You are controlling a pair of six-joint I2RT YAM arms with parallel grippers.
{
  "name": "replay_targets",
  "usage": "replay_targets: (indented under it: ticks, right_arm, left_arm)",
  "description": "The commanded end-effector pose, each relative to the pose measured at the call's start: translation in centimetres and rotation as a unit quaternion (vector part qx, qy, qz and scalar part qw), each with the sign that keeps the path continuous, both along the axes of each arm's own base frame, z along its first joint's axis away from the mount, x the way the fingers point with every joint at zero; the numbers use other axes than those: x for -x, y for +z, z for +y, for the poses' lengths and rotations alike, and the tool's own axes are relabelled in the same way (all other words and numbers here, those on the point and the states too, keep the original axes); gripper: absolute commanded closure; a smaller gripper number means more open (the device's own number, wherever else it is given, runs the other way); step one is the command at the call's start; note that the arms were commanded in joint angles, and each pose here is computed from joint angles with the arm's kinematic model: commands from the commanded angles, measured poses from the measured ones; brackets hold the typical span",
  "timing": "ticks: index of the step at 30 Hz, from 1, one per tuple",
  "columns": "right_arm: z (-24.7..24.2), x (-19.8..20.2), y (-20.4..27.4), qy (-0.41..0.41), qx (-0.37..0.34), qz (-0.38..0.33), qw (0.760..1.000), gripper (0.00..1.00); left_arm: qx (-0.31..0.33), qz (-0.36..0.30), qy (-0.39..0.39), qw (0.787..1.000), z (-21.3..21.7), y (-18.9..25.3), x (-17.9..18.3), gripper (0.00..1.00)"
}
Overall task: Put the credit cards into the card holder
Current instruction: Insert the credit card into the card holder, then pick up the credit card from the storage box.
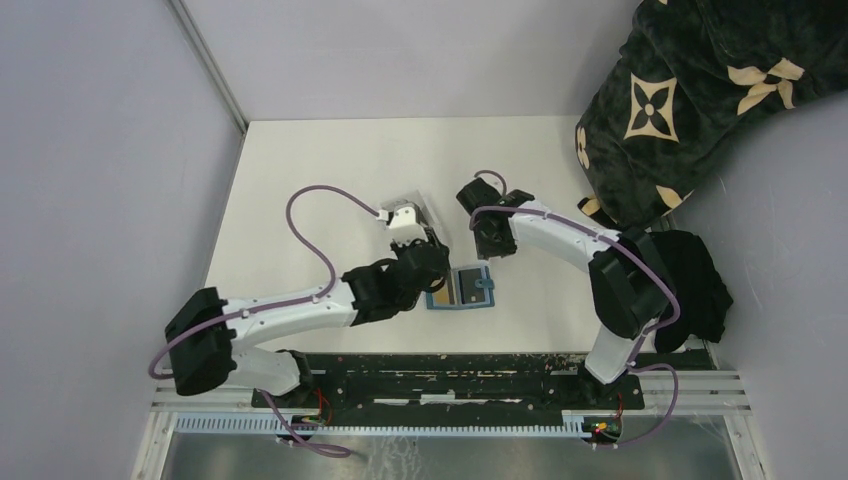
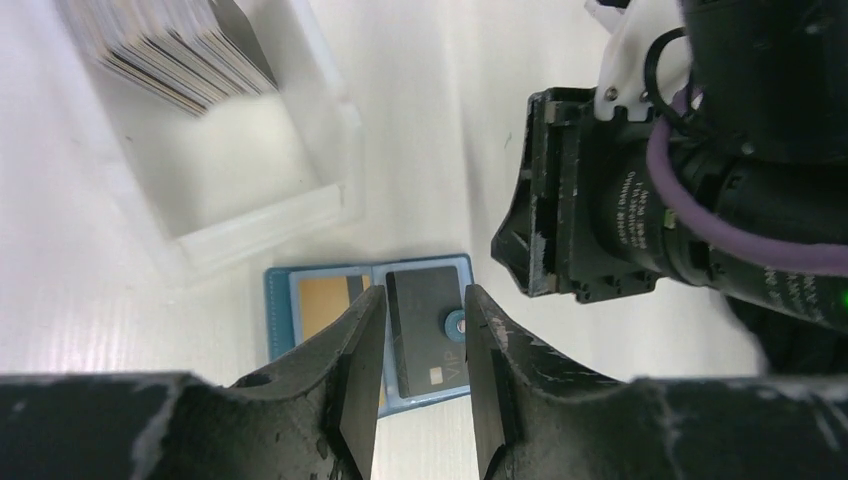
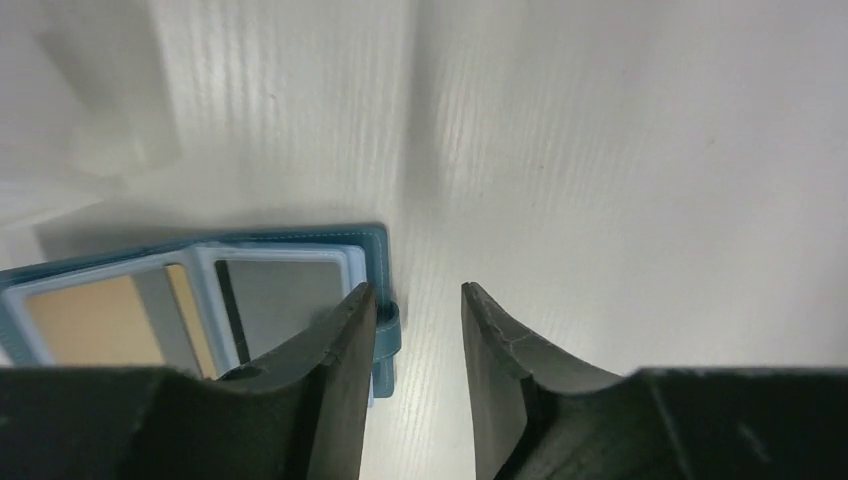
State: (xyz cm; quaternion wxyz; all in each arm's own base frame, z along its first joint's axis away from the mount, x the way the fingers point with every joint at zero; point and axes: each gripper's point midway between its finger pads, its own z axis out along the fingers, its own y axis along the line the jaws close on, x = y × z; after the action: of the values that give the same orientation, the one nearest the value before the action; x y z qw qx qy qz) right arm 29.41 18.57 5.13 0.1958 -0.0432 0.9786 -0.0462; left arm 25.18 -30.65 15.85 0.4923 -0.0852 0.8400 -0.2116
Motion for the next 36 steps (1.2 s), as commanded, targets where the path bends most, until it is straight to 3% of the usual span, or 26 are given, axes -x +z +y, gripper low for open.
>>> replay_targets:
  ticks: [1,7,11,14,19,23,27,32,36]
  right_arm:
    - [0.4,-2.7,7.4,0.036,-0.005,-0.088,0.995,0.52]
    - [2.1,-6.0,15.9,0.089,-0.055,-0.231,0.967,0.26]
    - [4.1,-8.3,20.6,0.107,-0.096,-0.311,0.939,0.21]
    - [5.7,-9.8,22.4,0.101,-0.123,-0.328,0.931,0.13]
    - [8.4,-10.7,24.0,0.089,-0.190,-0.332,0.920,0.18]
    - [11.9,-10.6,24.5,0.147,-0.256,-0.335,0.895,0.00]
    - [14.7,-10.5,23.4,0.188,-0.291,-0.296,0.890,0.00]
    - [17.0,-11.0,20.8,0.218,-0.272,-0.239,0.906,0.16]
    - [18.0,-11.7,19.6,0.222,-0.266,-0.220,0.912,0.22]
  left_arm:
    - [-0.016,-0.045,0.050,0.998,4.0,3.5,-0.3,0.56]
    - [0.004,-0.072,0.092,0.993,7.8,7.0,0.1,0.41]
    - [0.013,-0.080,0.119,0.990,9.9,8.7,0.3,0.37]
    - [0.020,-0.087,0.134,0.987,11.0,9.7,0.5,0.27]
    - [0.022,-0.103,0.148,0.983,12.5,11.0,0.6,0.14]
    - [0.011,-0.110,0.167,0.980,13.9,11.6,0.6,0.03]
    - [0.012,-0.112,0.179,0.977,14.9,11.3,0.3,0.01]
    - [0.023,-0.089,0.187,0.978,15.9,9.7,-0.9,0.01]
    - [0.035,-0.056,0.186,0.980,16.4,7.8,-2.2,0.01]
